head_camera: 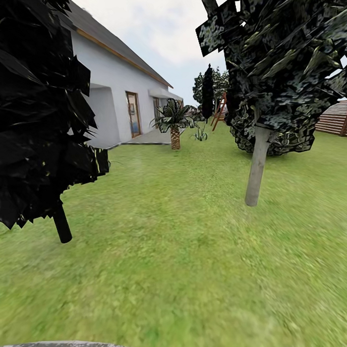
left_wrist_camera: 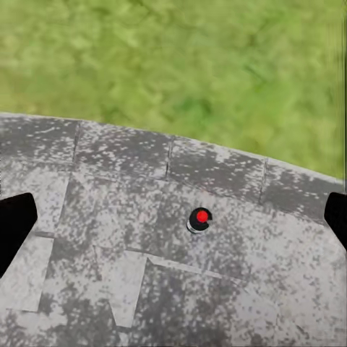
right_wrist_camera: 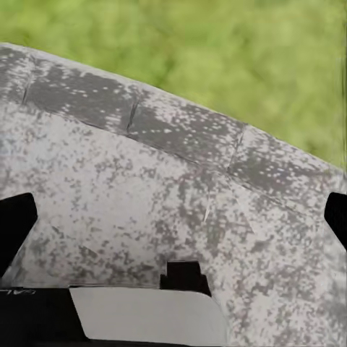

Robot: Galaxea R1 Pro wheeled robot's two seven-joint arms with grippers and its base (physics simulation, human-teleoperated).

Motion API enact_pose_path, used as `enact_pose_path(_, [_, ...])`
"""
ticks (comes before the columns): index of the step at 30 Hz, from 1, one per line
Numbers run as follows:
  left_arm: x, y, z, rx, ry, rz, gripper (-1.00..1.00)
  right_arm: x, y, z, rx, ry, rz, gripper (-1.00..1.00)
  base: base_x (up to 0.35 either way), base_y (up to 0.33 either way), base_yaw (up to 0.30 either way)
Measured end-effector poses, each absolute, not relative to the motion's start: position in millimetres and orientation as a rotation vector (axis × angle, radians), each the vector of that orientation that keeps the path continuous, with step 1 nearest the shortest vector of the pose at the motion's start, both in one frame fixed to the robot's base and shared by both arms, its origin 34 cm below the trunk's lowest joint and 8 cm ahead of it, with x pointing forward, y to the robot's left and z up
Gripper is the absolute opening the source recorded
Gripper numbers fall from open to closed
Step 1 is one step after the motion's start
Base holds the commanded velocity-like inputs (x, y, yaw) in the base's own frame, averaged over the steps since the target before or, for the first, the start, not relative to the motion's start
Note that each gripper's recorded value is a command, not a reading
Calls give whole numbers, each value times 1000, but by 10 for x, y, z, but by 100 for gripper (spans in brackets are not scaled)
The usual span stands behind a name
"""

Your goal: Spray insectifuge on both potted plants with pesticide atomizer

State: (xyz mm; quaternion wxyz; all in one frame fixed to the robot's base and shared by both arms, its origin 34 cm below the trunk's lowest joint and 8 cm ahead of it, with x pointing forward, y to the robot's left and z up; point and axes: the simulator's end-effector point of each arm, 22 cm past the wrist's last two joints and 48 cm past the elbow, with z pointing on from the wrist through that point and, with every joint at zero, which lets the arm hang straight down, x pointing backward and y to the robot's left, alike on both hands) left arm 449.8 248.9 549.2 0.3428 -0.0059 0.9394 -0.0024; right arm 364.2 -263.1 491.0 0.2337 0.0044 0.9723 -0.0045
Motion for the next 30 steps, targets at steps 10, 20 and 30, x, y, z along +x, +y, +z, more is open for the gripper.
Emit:
enact_pose_path(10, [4805,2490,5770,-17,2358,-8,100,4144,-2610,5209,13,2548,-7,100,0,0,0])
enact_pose_path(20, [4773,2545,5723,-38,2371,0,100,4109,-2602,5173,14,2561,-6,100,-188,-167,88])
enact_pose_path(30, [4749,2544,5696,-38,2379,0,100,4084,-2601,5154,11,2568,-7,100,-57,-69,96])
